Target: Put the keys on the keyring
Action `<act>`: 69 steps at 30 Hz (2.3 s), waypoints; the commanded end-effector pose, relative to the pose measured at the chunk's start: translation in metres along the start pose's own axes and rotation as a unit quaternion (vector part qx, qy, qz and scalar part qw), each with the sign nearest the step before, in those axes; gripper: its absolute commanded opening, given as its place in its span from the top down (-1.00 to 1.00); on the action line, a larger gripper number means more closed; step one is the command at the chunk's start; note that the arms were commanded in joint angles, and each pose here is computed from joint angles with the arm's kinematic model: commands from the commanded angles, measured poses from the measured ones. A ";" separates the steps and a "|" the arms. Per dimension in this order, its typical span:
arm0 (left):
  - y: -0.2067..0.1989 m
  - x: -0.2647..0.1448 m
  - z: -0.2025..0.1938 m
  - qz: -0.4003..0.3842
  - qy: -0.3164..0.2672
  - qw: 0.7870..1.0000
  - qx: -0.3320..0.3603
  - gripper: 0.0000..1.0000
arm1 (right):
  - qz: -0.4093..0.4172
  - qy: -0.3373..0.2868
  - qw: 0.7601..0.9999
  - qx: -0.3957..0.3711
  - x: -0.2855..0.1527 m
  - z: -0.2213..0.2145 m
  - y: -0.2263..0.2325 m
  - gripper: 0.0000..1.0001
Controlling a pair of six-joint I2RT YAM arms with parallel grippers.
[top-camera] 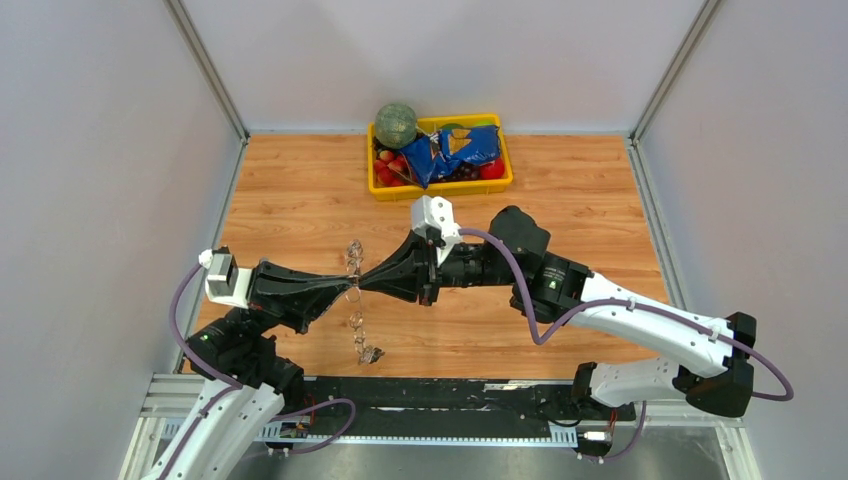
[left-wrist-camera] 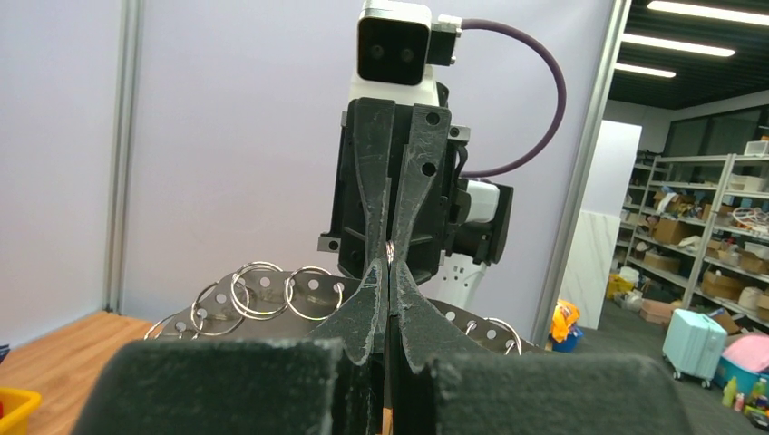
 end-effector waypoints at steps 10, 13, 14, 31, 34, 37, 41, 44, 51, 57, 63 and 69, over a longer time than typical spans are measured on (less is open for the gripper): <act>0.002 -0.003 -0.005 -0.001 -0.003 1.000 0.007 0.99 | 0.023 -0.042 0.998 -0.043 0.002 0.023 0.014 1.00; 0.002 -0.002 -0.005 0.002 0.010 1.000 0.006 0.85 | 0.017 -0.044 0.998 -0.044 -0.002 0.024 0.016 1.00; 0.003 -0.002 -0.007 0.004 0.022 1.000 0.002 0.78 | 0.013 -0.041 0.998 -0.043 -0.003 0.024 0.015 1.00; -0.006 -0.005 -0.004 -0.003 0.187 0.982 0.037 -0.24 | -0.024 0.026 0.999 -0.015 -0.029 0.005 0.018 1.00; -0.008 -0.005 0.000 -0.002 0.201 0.978 0.051 -0.26 | -0.019 0.041 0.999 -0.011 -0.033 0.005 0.021 1.00; -0.009 -0.005 0.002 -0.008 0.211 0.976 0.059 -0.28 | -0.015 0.072 0.997 -0.003 -0.036 0.001 0.023 1.00; -0.014 -0.002 0.008 -0.031 0.214 0.974 0.063 -0.30 | -0.008 0.108 0.994 0.005 -0.037 -0.006 0.024 1.00; -0.018 0.000 0.009 -0.059 0.224 0.971 0.054 -0.30 | -0.001 0.134 0.991 0.019 -0.038 -0.012 0.025 1.00; -0.015 0.001 0.005 -0.072 0.285 0.956 0.008 -0.30 | 0.005 0.175 0.984 0.045 -0.036 -0.021 0.024 1.00; -0.013 0.003 0.003 -0.090 0.317 0.944 -0.026 -0.25 | 0.003 0.200 0.978 0.059 -0.032 -0.023 0.023 1.00; -0.008 0.001 -0.004 -0.075 0.342 0.935 -0.061 -0.11 | -0.007 0.213 0.975 0.069 -0.029 -0.022 0.021 1.00; 0.000 0.000 -0.012 -0.057 0.359 0.927 -0.089 0.01 | -0.022 0.218 0.973 0.074 -0.022 -0.017 0.017 1.00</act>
Point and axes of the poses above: each gripper's point midway between its finger pads, its own x axis out along the fingers, its own y axis along the line the jaws close on, z = x × y, the point moved 8 cm from there along -x, back along the fingers, and after that the axes turned 11 degrees about x, right-handed, at the moved point
